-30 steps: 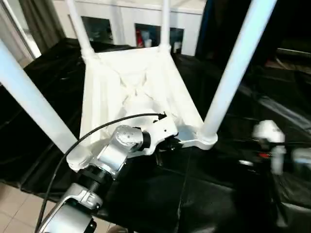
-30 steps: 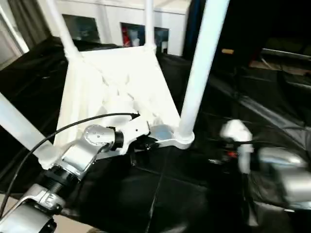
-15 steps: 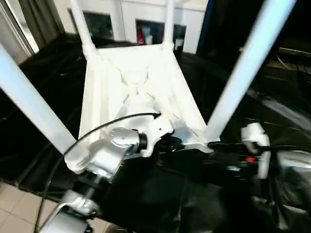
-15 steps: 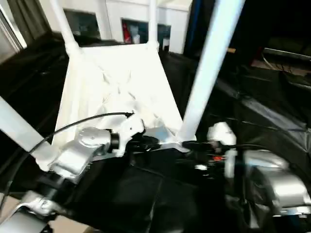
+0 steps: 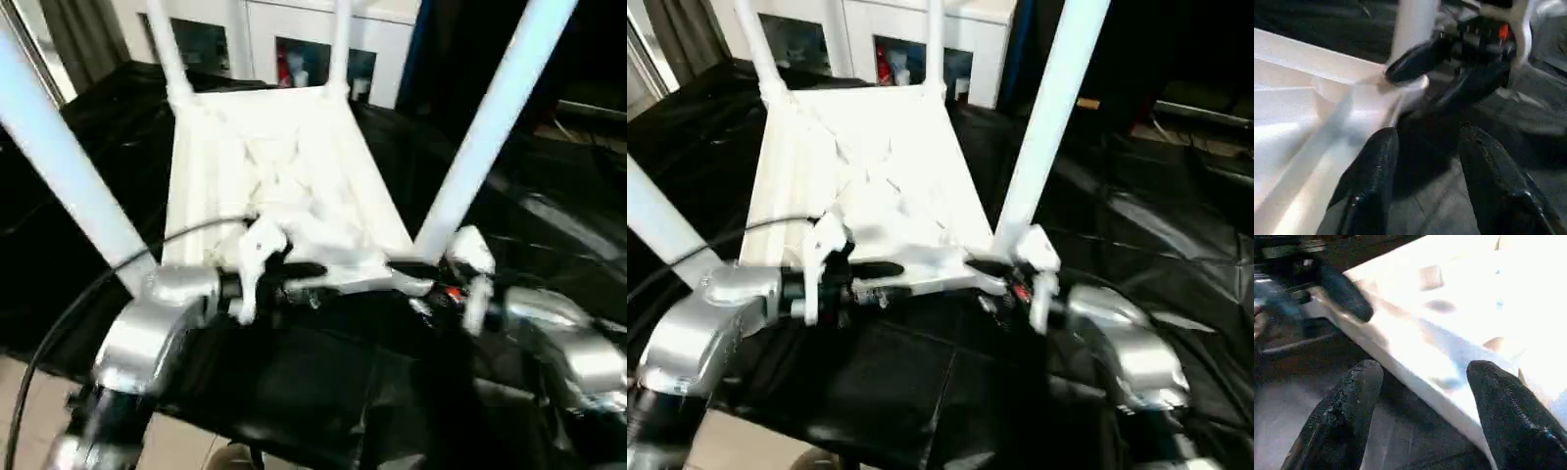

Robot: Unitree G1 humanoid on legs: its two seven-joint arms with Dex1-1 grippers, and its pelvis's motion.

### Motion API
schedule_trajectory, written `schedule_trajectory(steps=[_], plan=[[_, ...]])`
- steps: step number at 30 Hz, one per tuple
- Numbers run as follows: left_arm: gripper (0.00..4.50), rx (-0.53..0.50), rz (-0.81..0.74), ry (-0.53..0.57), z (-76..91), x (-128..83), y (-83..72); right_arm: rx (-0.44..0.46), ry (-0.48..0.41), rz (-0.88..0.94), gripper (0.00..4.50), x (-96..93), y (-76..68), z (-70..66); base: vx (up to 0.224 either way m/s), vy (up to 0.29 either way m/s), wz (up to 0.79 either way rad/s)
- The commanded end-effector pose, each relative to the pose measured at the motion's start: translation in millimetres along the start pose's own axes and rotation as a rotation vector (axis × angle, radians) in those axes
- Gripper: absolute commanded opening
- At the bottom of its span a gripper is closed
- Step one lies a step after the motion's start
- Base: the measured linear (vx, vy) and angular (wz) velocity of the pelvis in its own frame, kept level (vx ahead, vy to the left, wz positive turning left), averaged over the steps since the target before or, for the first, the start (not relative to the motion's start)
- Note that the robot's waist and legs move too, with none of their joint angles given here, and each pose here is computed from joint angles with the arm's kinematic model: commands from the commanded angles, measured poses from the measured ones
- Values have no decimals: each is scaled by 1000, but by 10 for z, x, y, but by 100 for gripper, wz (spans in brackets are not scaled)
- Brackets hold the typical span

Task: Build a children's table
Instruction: Rotate leg to tighten

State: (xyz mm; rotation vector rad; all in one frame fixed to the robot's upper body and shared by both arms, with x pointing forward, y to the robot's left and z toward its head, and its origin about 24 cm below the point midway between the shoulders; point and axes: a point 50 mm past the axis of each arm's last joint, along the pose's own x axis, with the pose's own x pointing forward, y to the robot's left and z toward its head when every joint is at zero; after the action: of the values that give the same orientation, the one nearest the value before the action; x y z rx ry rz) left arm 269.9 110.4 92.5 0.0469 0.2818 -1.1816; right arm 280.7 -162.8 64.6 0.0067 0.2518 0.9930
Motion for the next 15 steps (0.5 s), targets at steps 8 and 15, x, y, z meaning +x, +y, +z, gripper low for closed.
schedule_trajectory(steps=[8, 15], plan=[[319, -8, 160, 29, -243, 125, -199, -19, -47, -240, 311, 209, -193, 91, 0, 0, 0], [390, -39, 154, 59, -426, 23, -446, -13, -32, -404, 311, 279, -351, 35, 0, 0, 0]])
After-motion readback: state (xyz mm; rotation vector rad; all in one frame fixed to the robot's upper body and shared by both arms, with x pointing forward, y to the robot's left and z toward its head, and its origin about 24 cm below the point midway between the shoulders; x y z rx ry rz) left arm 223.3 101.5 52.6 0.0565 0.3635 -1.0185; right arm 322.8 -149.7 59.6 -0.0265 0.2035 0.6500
